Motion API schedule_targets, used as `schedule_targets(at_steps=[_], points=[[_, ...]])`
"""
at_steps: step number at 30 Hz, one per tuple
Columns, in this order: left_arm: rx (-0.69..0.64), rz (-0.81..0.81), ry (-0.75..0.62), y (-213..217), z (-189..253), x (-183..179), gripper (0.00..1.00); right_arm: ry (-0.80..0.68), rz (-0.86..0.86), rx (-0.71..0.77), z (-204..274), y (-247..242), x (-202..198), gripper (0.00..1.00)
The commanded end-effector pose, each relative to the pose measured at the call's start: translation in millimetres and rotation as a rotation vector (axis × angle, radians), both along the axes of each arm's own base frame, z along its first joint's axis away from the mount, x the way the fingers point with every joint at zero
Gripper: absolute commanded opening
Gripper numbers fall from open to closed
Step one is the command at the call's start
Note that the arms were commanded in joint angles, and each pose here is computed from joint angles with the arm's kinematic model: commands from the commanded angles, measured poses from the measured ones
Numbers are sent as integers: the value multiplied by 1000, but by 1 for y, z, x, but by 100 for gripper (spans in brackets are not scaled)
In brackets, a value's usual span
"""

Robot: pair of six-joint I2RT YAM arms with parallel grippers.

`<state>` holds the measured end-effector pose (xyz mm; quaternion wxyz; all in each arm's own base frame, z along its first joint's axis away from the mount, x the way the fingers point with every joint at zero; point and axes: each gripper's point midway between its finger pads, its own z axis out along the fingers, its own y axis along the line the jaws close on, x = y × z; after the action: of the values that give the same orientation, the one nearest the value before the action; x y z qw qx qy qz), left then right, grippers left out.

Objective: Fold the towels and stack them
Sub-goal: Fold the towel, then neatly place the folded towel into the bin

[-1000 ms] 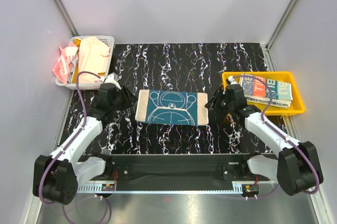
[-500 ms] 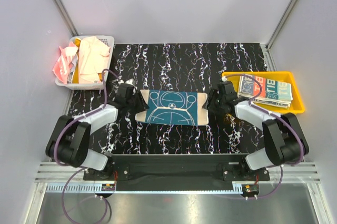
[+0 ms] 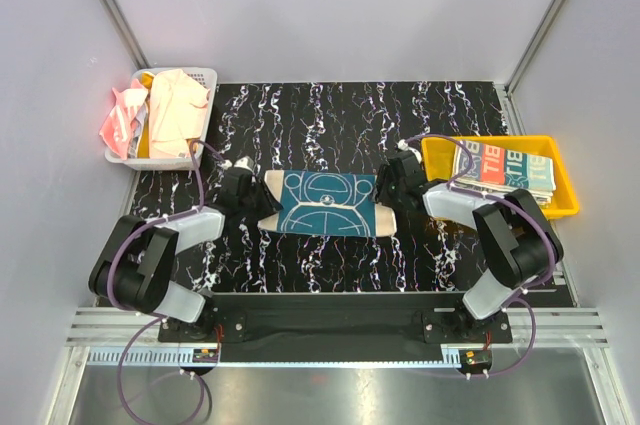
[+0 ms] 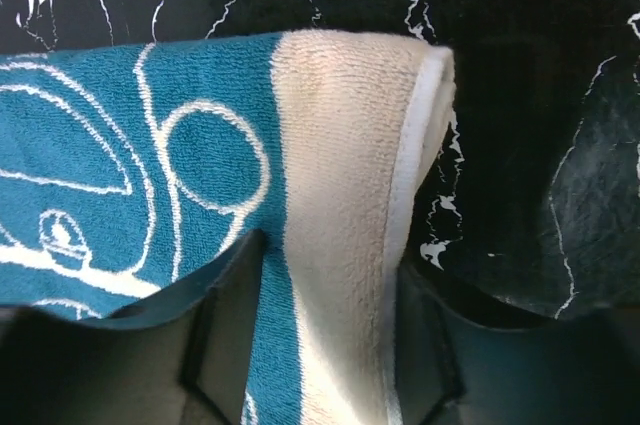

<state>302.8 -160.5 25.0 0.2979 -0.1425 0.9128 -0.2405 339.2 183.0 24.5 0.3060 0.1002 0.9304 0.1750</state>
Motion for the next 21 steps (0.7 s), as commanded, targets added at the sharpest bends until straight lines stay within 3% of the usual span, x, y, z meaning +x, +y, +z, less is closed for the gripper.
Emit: schedule_targets(at_steps=[1,6,9,14,21], points=[[16,18,30,7,-11,-13,35,90,-51,-126,-28,-15,-20,53],[-25,9,15,2,1,-16,33,125,-82,-210,-28,-30,-34,14],[-56,-19,-12,-6,24,-17,33,105,-91,-227,-9,-35,-35,3],[-86,-91,-142,-17,94,-18,34,51,-44,-303,50,-35,-22,0],[-110,-220,-229,-26,165,-36,36,-40,-94,-604,124,-92,-9,0]])
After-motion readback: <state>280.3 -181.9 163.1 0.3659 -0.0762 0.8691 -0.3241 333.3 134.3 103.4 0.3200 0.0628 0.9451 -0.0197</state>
